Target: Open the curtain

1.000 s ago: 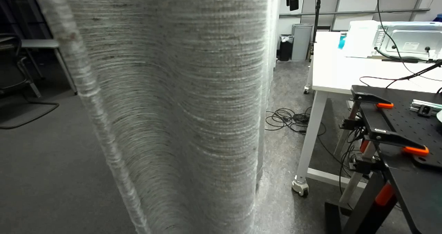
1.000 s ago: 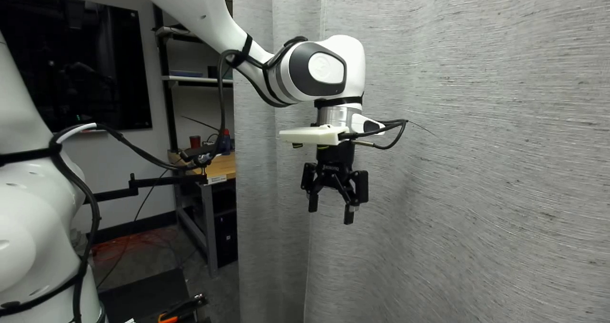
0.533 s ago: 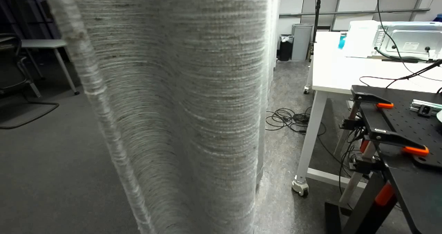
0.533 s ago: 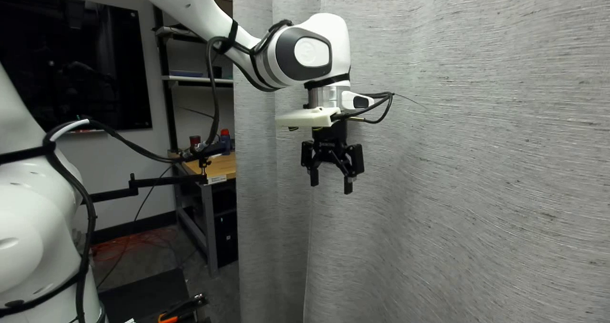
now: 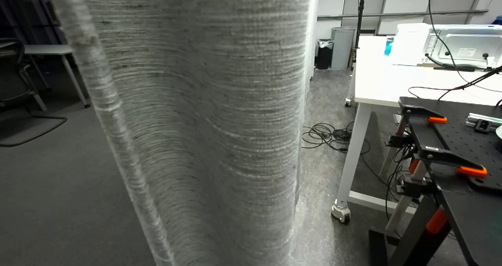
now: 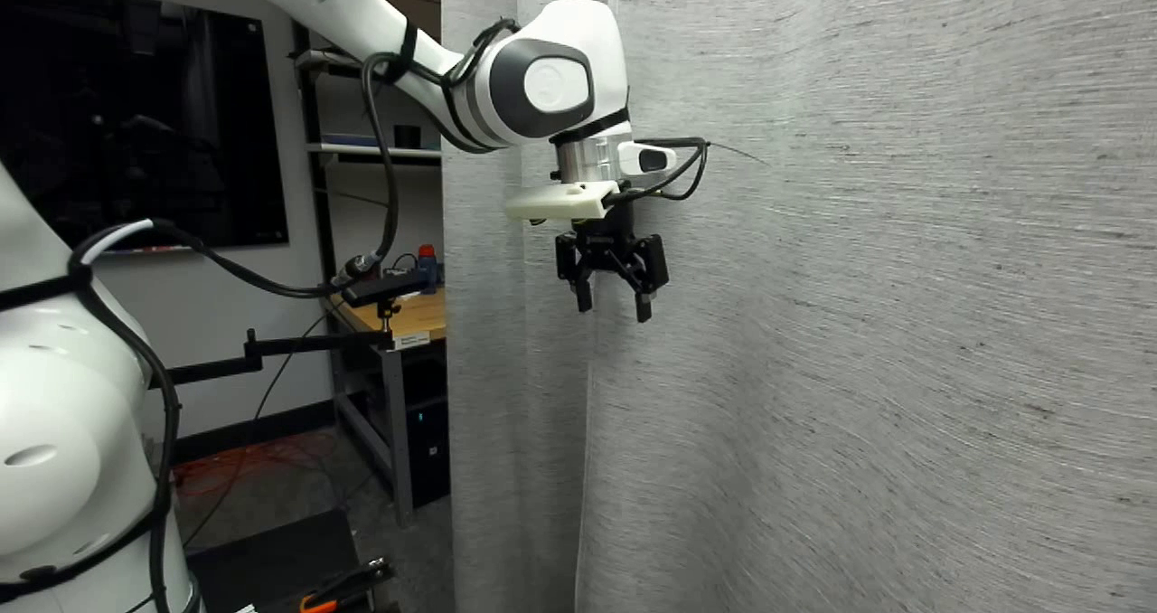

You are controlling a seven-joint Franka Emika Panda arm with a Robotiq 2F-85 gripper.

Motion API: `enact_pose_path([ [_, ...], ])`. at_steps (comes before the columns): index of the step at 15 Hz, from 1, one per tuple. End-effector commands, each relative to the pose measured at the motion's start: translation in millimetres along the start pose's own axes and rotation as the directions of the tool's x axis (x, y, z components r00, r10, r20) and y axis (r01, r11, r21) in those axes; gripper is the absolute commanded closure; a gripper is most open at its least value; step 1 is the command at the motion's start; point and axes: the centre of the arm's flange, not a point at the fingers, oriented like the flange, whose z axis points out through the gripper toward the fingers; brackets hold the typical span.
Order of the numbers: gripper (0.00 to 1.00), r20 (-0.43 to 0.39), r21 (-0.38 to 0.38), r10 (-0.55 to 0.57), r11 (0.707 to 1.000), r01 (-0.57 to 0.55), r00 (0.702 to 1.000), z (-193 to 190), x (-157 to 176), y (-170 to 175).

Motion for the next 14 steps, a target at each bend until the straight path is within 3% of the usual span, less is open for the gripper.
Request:
enact_pose_path([
  [1, 0.0, -0.096, 0.036, -0.011, 0.999, 0.015, 0.995, -5.6, -7.1, -7.4],
  [8, 0.0, -0.155, 0.094, 0.003, 0.995, 0.012, 0.988, 1.2, -11.8, -17.0],
  [14, 0.0, -0.381, 0.033, -0.008, 0.999, 0.022, 0.924, -2.1, -5.4, -28.6],
])
